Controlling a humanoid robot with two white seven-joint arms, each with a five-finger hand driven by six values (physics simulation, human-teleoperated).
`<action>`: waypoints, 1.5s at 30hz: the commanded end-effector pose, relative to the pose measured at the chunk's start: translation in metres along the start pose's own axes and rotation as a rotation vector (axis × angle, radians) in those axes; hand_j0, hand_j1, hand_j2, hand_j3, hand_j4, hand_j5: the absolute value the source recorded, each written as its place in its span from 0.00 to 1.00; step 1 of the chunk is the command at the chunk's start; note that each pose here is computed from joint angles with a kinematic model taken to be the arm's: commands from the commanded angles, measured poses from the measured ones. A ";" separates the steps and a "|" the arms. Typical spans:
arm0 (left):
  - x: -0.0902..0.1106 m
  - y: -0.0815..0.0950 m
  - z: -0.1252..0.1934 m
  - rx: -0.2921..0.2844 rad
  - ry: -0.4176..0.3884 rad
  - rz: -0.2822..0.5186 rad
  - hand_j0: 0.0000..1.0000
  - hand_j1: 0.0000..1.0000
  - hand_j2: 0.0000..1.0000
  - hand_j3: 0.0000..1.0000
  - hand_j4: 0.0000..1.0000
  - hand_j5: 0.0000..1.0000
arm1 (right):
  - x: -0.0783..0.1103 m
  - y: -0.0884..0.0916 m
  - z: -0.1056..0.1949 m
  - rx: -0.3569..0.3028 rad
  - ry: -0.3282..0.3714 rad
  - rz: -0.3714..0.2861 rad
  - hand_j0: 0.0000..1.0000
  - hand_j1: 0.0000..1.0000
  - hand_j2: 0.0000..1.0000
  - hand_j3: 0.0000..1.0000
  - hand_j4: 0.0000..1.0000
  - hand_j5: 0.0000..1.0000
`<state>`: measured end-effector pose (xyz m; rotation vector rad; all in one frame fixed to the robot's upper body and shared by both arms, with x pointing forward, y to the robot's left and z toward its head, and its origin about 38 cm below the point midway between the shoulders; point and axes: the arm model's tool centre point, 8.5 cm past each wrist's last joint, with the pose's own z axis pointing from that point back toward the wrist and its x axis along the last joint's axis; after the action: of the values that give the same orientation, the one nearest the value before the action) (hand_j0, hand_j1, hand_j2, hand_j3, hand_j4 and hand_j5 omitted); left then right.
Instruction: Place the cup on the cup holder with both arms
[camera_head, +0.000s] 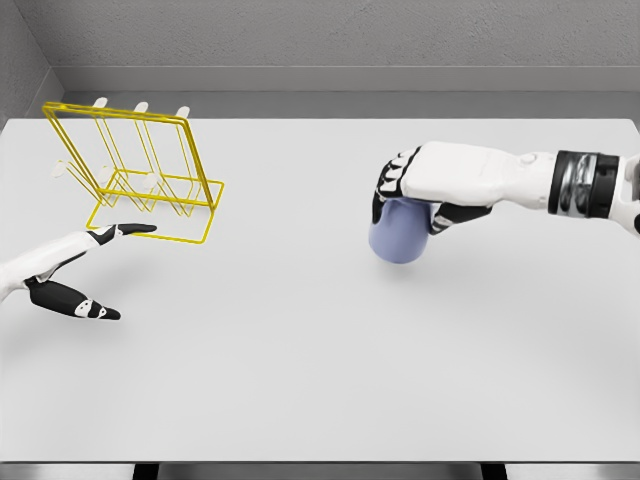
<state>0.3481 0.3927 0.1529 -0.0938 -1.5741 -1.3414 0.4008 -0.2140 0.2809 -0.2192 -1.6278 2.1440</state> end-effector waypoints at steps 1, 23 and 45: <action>0.000 0.001 0.000 0.005 -0.002 0.006 1.00 1.00 1.00 1.00 1.00 1.00 | 0.007 -0.001 -0.013 -0.019 -0.035 -0.012 0.56 0.56 0.56 0.56 0.56 0.56; 0.000 0.001 0.001 0.004 0.000 0.002 1.00 1.00 1.00 1.00 1.00 1.00 | 0.047 -0.014 -0.077 -0.024 -0.205 0.026 0.54 0.54 0.54 0.54 0.54 0.54; 0.004 -0.006 -0.003 -0.006 -0.017 0.010 1.00 1.00 1.00 1.00 1.00 1.00 | 0.086 -0.032 -0.133 -0.036 -0.285 0.019 0.54 0.54 0.54 0.54 0.54 0.54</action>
<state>0.3446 0.3858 0.1502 -0.1129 -1.5785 -1.3489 0.3839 -0.0597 0.2852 0.0535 -1.8265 2.2449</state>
